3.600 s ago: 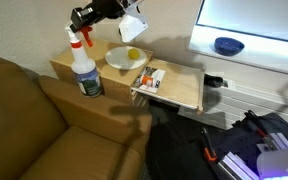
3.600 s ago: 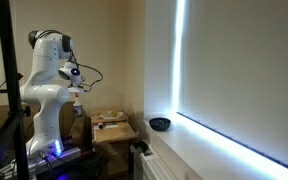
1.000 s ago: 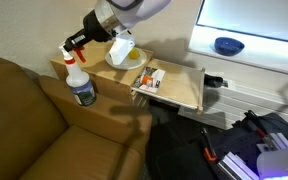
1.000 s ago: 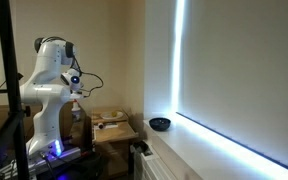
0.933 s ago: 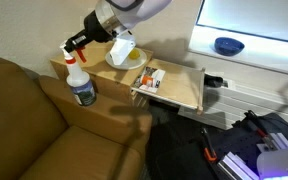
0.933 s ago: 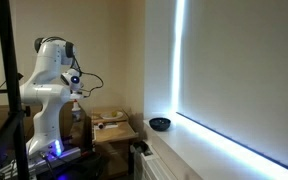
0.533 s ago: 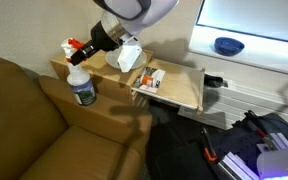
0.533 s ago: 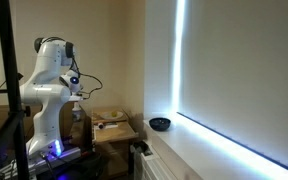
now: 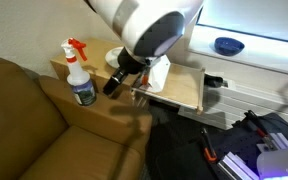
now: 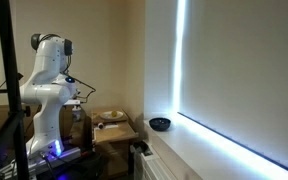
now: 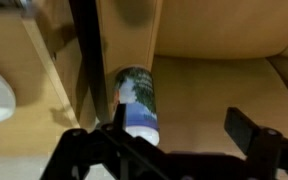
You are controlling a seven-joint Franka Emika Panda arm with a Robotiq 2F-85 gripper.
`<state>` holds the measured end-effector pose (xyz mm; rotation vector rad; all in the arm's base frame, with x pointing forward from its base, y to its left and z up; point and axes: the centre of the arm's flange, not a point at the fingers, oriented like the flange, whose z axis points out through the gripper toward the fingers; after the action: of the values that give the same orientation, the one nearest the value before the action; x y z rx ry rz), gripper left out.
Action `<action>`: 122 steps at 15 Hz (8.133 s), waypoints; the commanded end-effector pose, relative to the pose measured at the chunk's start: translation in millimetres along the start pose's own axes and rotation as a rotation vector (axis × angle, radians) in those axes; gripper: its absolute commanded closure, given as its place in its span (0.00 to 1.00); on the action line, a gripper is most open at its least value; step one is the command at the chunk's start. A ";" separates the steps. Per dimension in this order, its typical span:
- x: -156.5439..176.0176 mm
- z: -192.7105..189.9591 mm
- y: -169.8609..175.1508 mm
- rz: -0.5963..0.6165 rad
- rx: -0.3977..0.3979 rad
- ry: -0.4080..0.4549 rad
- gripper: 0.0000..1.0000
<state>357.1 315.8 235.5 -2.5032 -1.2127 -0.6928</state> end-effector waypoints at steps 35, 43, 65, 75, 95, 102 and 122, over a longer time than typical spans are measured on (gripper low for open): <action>-78.9 -9.1 199.8 0.465 -0.284 0.018 0.00; -53.3 -0.9 212.6 0.411 -0.303 -0.116 0.00; -104.2 76.3 228.6 0.385 -0.263 -0.186 0.00; -134.5 95.0 227.6 0.402 -0.254 -0.245 0.00; -157.7 -15.7 226.8 0.227 -0.079 -0.498 0.81; -159.6 -87.8 207.4 0.058 -0.166 -0.671 0.81; -106.6 21.1 211.2 0.010 -0.316 -1.094 0.81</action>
<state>476.7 132.8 154.2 -3.2880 -1.4433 0.6690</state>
